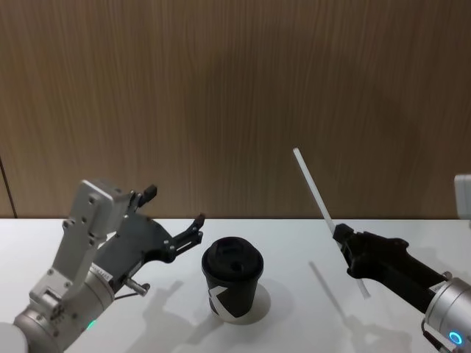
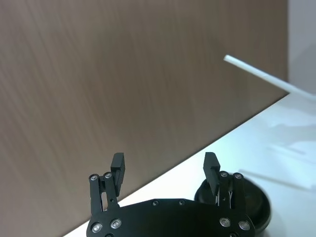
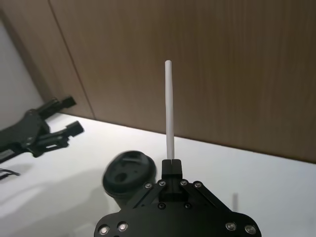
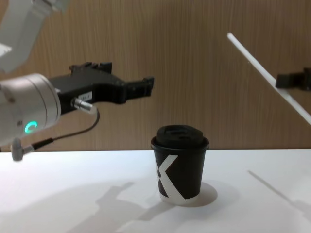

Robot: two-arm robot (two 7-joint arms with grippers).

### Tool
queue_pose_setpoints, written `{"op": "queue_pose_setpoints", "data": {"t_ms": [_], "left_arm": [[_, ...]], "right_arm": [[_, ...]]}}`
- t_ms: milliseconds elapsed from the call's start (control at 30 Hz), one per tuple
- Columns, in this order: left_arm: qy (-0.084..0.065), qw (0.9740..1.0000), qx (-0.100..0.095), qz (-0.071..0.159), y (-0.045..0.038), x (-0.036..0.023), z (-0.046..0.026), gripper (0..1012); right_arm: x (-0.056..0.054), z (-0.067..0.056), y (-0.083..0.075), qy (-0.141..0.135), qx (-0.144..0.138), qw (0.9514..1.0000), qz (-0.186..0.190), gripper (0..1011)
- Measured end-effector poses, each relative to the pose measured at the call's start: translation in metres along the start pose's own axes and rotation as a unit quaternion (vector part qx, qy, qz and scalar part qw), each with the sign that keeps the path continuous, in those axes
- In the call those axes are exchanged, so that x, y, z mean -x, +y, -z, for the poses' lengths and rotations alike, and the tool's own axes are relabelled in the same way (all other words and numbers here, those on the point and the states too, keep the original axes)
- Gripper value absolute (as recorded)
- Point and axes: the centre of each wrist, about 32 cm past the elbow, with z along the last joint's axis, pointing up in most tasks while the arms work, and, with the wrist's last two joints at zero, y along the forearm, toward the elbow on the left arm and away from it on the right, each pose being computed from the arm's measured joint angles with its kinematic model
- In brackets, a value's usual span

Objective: Pick up the straw with one hand, pass it to the other hand, and insert it into the cup.

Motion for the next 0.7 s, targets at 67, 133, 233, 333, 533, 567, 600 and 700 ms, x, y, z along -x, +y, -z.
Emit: {"op": "queue_pose_setpoints", "data": {"t_ms": [67,133,233,333,533,567,600,700], "left_arm": [[0.005,0.9999,0.006,0.008,-0.0005,-0.0023,-0.0037,1003],[0.014,0.9996,0.014,0.020,-0.0010,-0.0051,-0.0081,1003],[0.028,0.9988,0.025,0.033,-0.0012,-0.0085,-0.0132,1003],[0.044,0.9974,0.035,0.045,-0.0009,-0.0124,-0.0178,1003],[0.081,0.9924,0.055,0.075,0.0005,-0.0196,-0.0247,1003],[0.086,0.9915,0.057,0.080,0.0007,-0.0204,-0.0252,1003],[0.090,0.9907,0.059,0.083,0.0009,-0.0213,-0.0258,1003],[0.111,0.9866,0.067,0.099,0.0017,-0.0242,-0.0273,1003]], "right_arm": [[0.001,-0.001,0.000,0.005,-0.015,0.9997,-0.020,0],[0.001,-0.002,0.000,0.008,-0.027,0.9989,-0.038,0],[0.002,-0.004,0.000,0.013,-0.043,0.9970,-0.063,0],[0.004,-0.004,0.000,0.016,-0.052,0.9952,-0.081,0],[0.007,-0.005,0.001,0.022,-0.077,0.9876,-0.135,0],[0.008,-0.005,0.001,0.023,-0.080,0.9867,-0.140,0],[0.008,-0.005,0.001,0.024,-0.082,0.9857,-0.145,0],[0.009,-0.003,0.001,0.027,-0.091,0.9816,-0.166,0]]}}
